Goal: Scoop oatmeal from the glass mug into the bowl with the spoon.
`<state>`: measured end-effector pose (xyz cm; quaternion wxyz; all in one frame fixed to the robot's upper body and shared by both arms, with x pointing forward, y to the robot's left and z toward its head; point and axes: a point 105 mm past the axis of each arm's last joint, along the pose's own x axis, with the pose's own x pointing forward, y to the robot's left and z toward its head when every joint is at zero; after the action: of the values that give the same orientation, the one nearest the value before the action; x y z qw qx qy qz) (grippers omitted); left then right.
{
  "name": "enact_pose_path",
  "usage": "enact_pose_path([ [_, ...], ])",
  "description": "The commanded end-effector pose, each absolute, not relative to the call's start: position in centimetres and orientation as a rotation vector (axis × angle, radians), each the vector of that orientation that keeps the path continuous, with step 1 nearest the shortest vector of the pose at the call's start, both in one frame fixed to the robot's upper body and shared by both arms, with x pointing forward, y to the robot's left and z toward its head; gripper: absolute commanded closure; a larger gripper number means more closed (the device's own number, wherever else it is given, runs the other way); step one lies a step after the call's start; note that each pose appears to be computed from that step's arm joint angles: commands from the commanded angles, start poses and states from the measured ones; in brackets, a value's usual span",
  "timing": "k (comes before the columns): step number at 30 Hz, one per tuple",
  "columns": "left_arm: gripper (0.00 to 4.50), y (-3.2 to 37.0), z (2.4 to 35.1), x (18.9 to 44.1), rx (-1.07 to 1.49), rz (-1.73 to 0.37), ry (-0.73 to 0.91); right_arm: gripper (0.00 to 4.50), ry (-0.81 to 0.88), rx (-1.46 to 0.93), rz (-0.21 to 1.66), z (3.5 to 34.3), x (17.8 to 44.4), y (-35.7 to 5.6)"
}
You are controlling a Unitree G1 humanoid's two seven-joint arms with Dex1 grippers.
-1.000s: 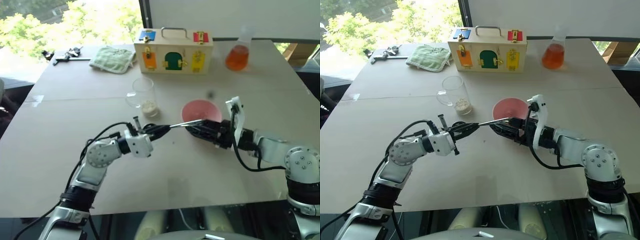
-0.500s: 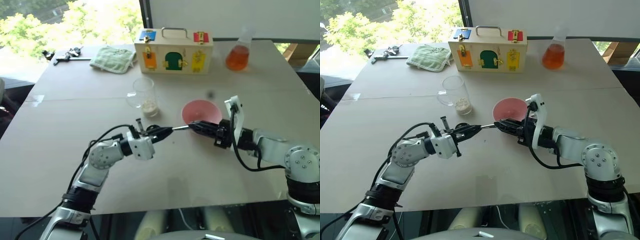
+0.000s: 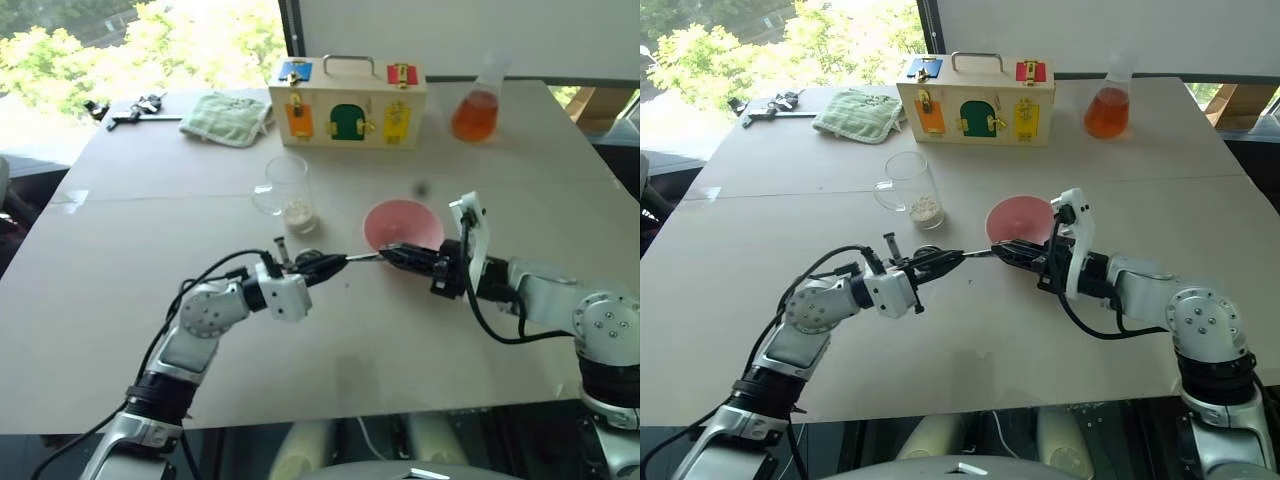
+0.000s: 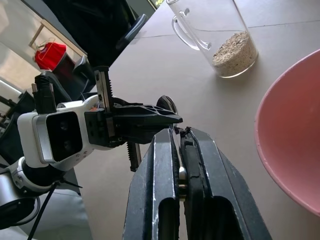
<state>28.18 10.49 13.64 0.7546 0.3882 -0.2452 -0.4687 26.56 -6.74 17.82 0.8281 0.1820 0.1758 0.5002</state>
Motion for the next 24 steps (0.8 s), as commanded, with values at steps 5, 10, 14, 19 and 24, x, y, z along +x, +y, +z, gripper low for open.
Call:
enact_pose_path([
  [5,4.5,10.3,15.2,28.2,0.842,-0.985,-0.607,4.4,0.357,0.351,1.103,18.3,25.9,-6.2],
  [10,4.5,10.2,15.2,28.1,0.837,-0.987,-0.608,3.21,0.34,0.357,1.085,18.5,26.2,-6.2],
  [14,4.5,10.2,15.2,28.2,0.829,-0.976,-0.608,3.21,0.337,0.365,1.078,18.6,26.3,-6.2],
  [19,4.5,10.1,15.1,28.2,0.821,-0.974,-0.605,3.21,0.317,0.384,1.068,18.9,26.5,-6.1],
  [24,4.5,10.1,14.9,28.4,0.798,-0.96,-0.587,3.21,0.266,0.423,1.028,19.8,27.4,-6.4],
])
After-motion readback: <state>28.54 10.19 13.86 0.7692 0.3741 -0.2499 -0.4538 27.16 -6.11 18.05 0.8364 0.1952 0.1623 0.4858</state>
